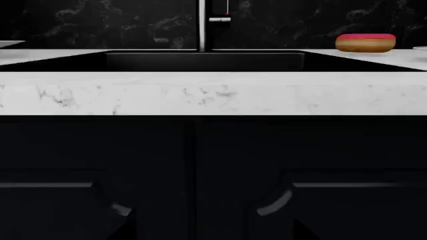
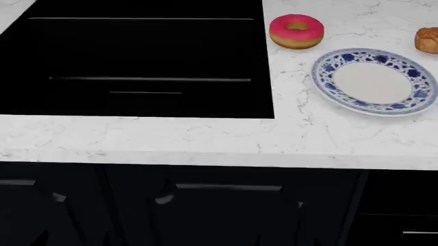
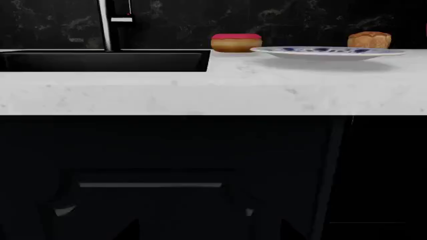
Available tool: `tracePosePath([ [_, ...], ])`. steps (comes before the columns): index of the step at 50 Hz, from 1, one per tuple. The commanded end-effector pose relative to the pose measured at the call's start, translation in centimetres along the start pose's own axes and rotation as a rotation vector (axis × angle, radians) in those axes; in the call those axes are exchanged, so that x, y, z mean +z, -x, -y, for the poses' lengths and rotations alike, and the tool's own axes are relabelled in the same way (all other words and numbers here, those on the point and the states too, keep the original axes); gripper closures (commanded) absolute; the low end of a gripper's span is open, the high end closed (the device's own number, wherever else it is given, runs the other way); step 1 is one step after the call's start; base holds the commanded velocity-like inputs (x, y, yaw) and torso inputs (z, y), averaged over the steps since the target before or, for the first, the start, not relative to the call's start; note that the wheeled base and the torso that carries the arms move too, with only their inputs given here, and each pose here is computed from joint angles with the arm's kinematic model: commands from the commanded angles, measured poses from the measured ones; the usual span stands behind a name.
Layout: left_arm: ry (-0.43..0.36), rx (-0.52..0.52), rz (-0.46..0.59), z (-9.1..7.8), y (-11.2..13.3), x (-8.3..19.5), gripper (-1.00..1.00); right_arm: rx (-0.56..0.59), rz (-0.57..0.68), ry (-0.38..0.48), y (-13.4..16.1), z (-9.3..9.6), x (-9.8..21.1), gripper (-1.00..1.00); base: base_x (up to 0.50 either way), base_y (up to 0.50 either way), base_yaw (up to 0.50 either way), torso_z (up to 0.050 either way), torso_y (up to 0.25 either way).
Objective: Place the pastries on the plates.
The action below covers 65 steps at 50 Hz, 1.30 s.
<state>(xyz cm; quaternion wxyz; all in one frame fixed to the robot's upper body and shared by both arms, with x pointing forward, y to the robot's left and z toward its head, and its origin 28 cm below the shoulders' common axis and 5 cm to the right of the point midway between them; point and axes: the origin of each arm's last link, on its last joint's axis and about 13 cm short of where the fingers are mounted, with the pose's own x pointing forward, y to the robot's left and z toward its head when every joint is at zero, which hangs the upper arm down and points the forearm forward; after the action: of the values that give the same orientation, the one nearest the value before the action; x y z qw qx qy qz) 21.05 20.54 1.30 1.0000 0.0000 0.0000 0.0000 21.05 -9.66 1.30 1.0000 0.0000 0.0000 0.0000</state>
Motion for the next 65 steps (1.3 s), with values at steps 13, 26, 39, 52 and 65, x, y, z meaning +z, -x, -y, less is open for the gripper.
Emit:
tracePosePath([
  [13,-0.044,-0.013,0.002,0.14,0.0,-0.11,-1.0,0.001,-0.003,0.0,-0.07,-0.03,0.03,-1.0,0.0,0.0,0.0,0.0,0.0],
  [26,-0.017,-0.045,-0.027,-0.01,0.06,-0.17,-1.0,-0.007,-0.022,-0.025,-0.03,-0.37,-0.16,-1.0,0.0,0.0,0.0,0.0,0.0],
  [39,-0.01,-0.043,-0.058,-0.08,-0.14,-0.27,-1.0,-0.012,-0.021,-0.025,-0.05,-0.41,-0.09,-1.0,0.0,0.0,0.0,0.05,0.0],
  [52,-0.004,-0.041,-0.058,-0.02,-0.2,-0.26,-1.0,-0.013,-0.02,-0.026,-0.06,-0.36,-0.08,-1.0,0.0,0.0,0.0,0.05,0.0],
  [65,-0.003,-0.045,-0.059,-0.02,-0.27,-0.32,-1.0,-0.012,-0.019,-0.028,-0.12,-0.35,-0.09,-1.0,0.0,0.0,0.0,0.05,0.0],
])
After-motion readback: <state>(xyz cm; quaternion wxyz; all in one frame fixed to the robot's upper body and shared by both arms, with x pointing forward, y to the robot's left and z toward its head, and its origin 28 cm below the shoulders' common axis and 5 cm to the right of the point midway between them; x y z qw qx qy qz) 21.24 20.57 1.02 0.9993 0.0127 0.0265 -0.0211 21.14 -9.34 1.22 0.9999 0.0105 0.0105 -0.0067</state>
